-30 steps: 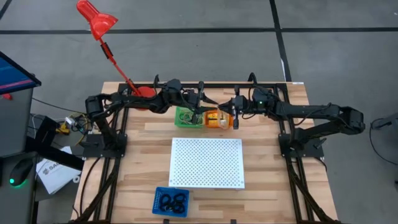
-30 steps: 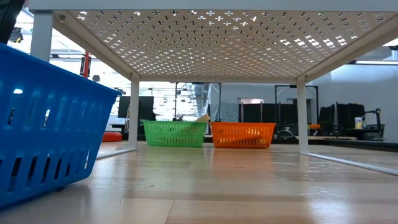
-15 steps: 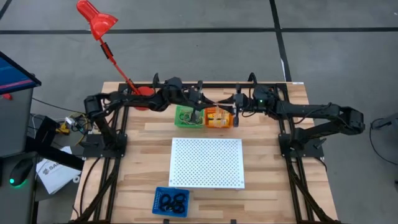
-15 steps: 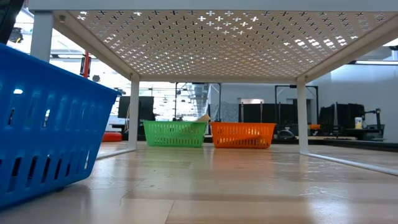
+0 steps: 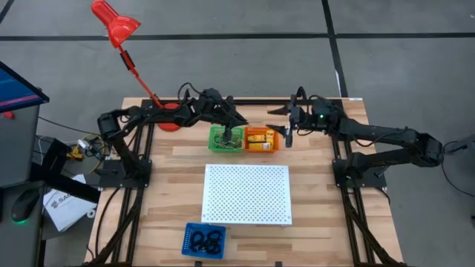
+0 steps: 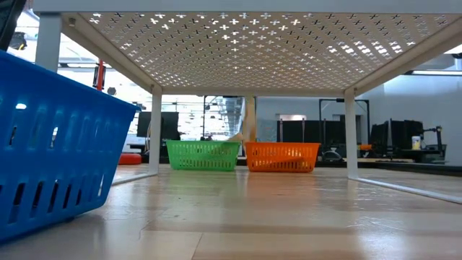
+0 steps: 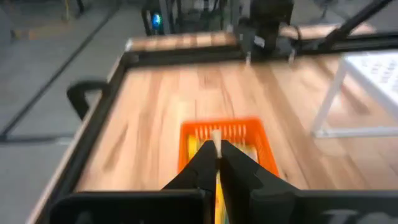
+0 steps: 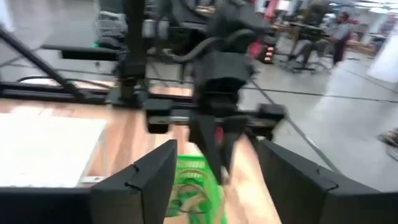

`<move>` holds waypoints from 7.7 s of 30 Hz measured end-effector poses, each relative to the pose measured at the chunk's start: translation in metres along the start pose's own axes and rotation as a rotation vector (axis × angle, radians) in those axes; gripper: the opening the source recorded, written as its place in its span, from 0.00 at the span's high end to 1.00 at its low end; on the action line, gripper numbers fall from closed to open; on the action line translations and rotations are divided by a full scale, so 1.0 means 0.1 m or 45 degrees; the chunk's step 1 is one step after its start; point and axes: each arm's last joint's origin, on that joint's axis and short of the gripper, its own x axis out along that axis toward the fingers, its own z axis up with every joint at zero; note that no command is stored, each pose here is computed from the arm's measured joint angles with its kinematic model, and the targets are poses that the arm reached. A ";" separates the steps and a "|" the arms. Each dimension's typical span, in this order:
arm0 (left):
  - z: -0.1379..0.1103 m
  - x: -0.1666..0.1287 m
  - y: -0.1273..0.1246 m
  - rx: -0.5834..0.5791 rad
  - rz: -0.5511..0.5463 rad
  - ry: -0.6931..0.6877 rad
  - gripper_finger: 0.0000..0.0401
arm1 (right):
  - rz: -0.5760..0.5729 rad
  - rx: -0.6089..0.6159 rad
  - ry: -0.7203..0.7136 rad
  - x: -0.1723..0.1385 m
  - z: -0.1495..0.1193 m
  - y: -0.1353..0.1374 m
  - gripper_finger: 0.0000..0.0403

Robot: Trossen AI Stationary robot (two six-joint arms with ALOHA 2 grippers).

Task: Pick & Place Office Desk Supplies
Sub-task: Put the brown rubber band into the green bin, then put the orange bin on the shelf

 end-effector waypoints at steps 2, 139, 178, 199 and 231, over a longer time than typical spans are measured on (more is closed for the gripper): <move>-0.01 -0.11 -0.04 -0.008 0.027 0.040 1.00 | -0.019 0.003 0.004 -0.04 0.01 -0.02 0.43; -0.75 -1.82 -1.06 -0.034 0.780 -0.237 0.63 | -0.209 1.013 1.324 0.52 -1.33 -0.67 0.78; -0.76 -1.81 -1.08 -0.051 0.691 -0.253 0.63 | 0.262 0.456 1.280 -0.25 0.84 -0.55 0.99; -0.78 -1.78 -1.12 -0.103 0.523 -0.257 0.63 | 0.776 0.362 1.440 0.64 0.64 0.60 1.00; -0.84 -1.76 -1.14 -0.180 0.426 -0.196 0.63 | 0.641 0.462 1.458 0.66 0.25 0.61 0.97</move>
